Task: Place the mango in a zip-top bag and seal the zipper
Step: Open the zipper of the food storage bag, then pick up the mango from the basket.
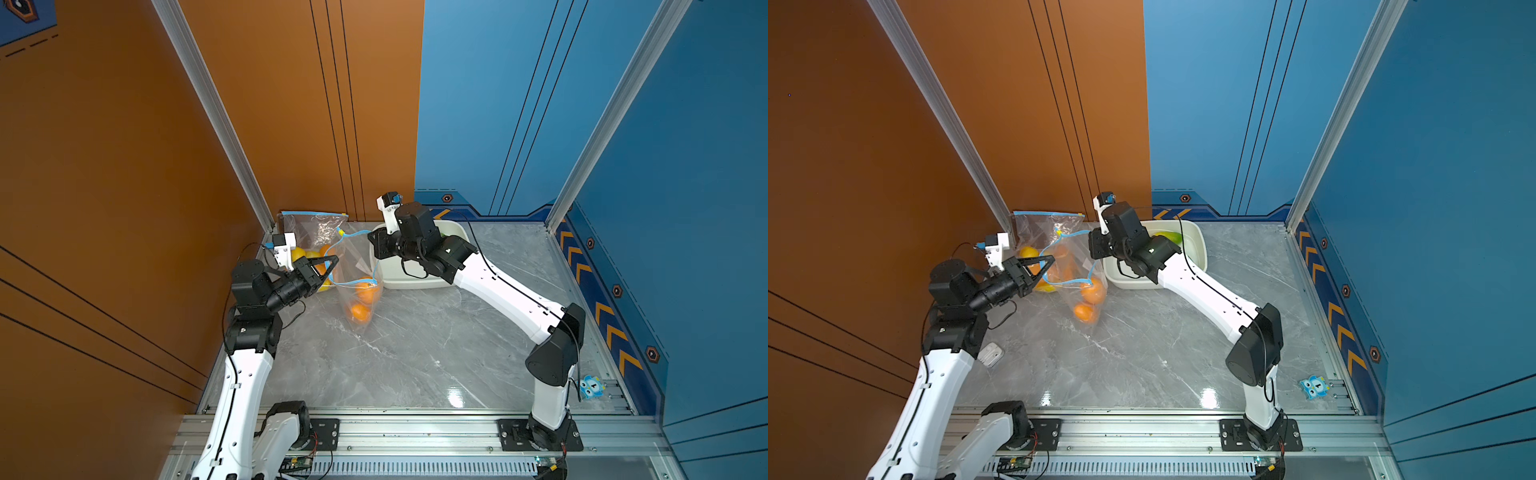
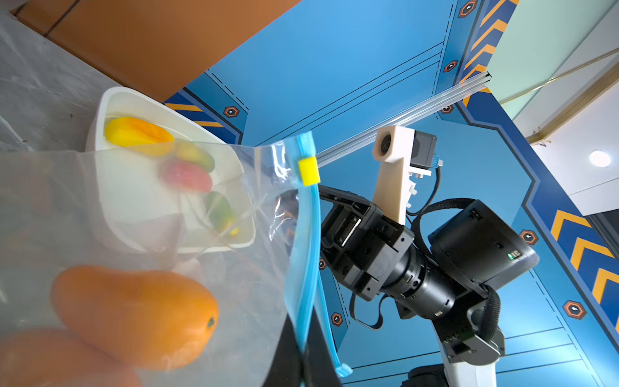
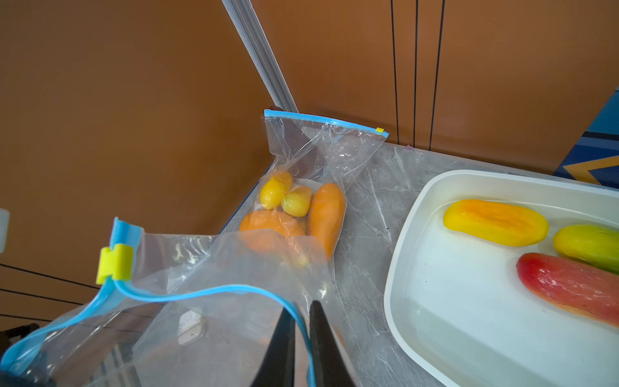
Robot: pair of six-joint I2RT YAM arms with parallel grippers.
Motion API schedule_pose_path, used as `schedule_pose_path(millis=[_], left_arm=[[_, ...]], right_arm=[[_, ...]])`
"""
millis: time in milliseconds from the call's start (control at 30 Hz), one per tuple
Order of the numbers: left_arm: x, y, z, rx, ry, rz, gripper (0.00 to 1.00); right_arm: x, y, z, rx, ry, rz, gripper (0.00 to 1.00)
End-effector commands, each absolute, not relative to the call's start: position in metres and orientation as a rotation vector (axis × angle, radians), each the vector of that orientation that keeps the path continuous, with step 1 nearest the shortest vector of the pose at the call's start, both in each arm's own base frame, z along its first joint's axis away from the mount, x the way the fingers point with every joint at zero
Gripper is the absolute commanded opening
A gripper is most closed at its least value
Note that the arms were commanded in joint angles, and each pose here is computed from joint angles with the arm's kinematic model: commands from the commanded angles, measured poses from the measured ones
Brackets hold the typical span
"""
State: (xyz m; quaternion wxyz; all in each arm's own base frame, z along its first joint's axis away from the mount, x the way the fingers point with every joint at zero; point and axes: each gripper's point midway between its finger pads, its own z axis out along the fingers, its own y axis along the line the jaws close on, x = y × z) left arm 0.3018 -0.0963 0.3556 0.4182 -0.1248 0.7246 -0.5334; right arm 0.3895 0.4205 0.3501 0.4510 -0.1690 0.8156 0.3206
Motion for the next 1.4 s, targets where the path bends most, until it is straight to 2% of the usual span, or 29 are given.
schedule_pose_path(millis=[0,133,167,233,400,433,500,533,700,833,1000,1200,1367], left_arm=[[0.317,-0.088,0.329,-0.358,1.901,-1.261,0.00],[0.327,-0.083,0.326,-0.383,1.854,-1.295,0.00],[0.328,-0.083,0.326,-0.378,1.856,-1.295,0.00],[0.329,-0.085,0.328,-0.354,1.857,-1.292,0.00],[0.334,-0.090,0.327,-0.339,1.866,-1.277,0.00],[0.334,-0.094,0.326,-0.328,1.869,-1.277,0.00],[0.335,-0.100,0.322,-0.313,1.878,-1.272,0.00],[0.335,-0.103,0.321,-0.309,1.879,-1.272,0.00],[0.338,-0.118,0.325,-0.264,1.874,-1.278,0.00],[0.342,-0.130,0.326,-0.244,1.879,-1.288,0.00],[0.343,-0.132,0.326,-0.240,1.875,-1.283,0.00],[0.344,-0.136,0.325,-0.237,1.881,-1.287,0.00],[0.344,-0.136,0.324,-0.229,1.882,-1.288,0.00]], right_arm=[[0.407,0.407,0.328,-0.360,2.087,0.711,0.14],[0.387,0.413,0.299,-0.454,2.147,0.733,0.32],[0.383,0.412,0.300,-0.473,2.139,0.734,0.40],[0.375,0.406,0.312,-0.503,2.106,0.760,0.70],[0.348,0.378,0.370,-0.551,1.915,1.055,0.90],[0.339,0.375,0.384,-0.552,1.847,1.137,0.92],[0.346,0.340,0.407,-0.471,1.747,1.214,0.93],[0.355,0.322,0.403,-0.399,1.757,1.180,0.94],[0.407,0.248,0.316,-0.218,2.084,0.728,0.95],[0.446,0.205,0.242,-0.180,2.360,0.319,0.91],[0.485,0.200,0.192,-0.246,2.492,0.207,0.88],[0.516,0.185,0.125,-0.355,2.649,-0.087,0.88],[0.523,0.179,0.099,-0.377,2.719,-0.100,0.87]])
